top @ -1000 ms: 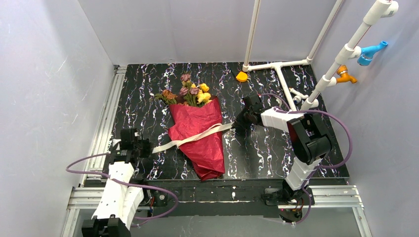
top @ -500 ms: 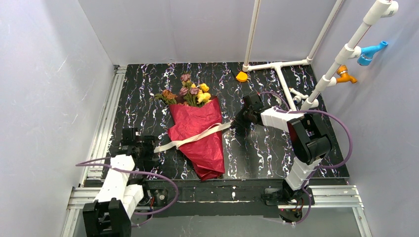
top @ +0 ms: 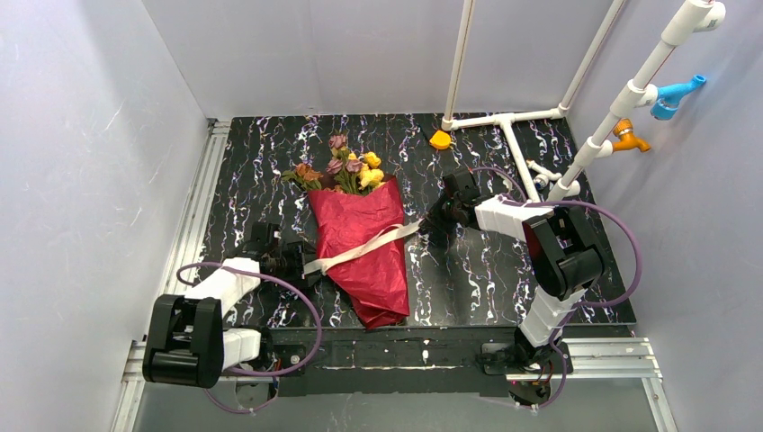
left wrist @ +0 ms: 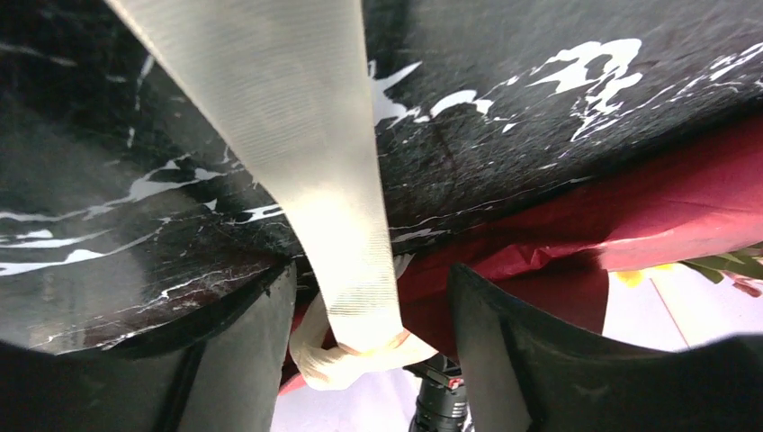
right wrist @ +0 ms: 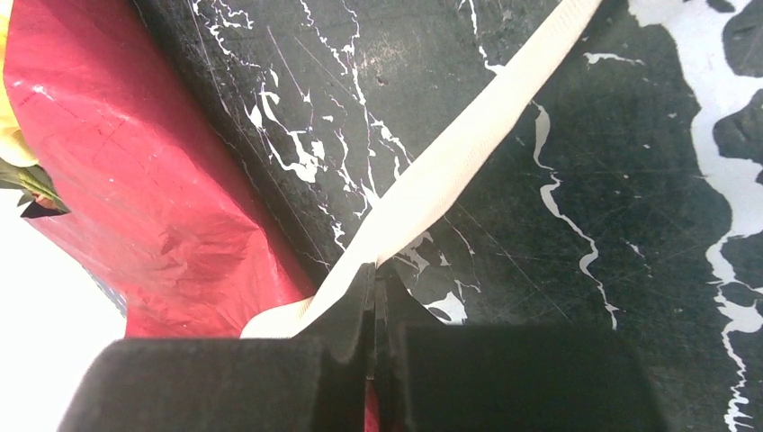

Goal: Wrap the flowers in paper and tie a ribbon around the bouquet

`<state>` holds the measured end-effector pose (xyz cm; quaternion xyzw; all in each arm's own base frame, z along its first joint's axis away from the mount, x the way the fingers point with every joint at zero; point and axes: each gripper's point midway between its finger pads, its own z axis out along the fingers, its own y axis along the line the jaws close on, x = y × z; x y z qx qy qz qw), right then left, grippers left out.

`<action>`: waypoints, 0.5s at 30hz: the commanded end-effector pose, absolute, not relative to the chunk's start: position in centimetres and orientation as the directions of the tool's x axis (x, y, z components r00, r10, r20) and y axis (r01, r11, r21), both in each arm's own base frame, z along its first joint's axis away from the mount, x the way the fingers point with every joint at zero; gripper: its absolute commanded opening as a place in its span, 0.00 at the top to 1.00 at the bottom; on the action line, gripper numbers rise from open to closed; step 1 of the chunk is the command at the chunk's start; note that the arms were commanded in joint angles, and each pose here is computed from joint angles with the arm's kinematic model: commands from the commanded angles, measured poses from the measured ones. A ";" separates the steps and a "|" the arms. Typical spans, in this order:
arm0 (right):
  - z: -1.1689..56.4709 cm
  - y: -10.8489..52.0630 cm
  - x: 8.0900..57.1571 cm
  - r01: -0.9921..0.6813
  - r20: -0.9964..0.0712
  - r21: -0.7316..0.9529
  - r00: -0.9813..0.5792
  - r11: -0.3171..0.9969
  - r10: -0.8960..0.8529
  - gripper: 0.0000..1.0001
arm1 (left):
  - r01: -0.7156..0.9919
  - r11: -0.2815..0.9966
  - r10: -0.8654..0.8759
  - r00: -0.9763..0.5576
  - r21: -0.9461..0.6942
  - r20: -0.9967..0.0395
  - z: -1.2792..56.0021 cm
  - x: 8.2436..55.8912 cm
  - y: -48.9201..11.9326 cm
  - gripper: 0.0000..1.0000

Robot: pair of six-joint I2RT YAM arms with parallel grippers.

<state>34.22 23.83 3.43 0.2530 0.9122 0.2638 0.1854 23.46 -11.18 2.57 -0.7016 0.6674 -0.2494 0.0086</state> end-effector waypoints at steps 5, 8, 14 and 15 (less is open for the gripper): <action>4.9 24.1 34.6 0.336 -0.222 0.605 -0.799 0.722 0.558 0.99 | -0.953 -0.119 -0.976 0.061 -0.279 0.209 0.4 22.0 -9.2 0.67; 4.8 24.1 34.5 0.337 -0.220 0.604 -0.800 0.723 0.557 0.99 | -0.954 -0.119 -0.977 0.064 -0.276 0.202 0.3 21.5 -9.0 0.82; 4.9 24.2 34.5 0.337 -0.218 0.607 -0.800 0.720 0.559 0.99 | -0.949 -0.084 -0.980 0.024 -0.305 0.196 0.7 21.5 -9.0 1.00; 5.0 24.1 34.6 0.337 -0.220 0.607 -0.799 0.720 0.560 0.99 | -0.940 -0.067 -0.980 -0.001 -0.334 0.199 1.1 21.9 -9.1 1.00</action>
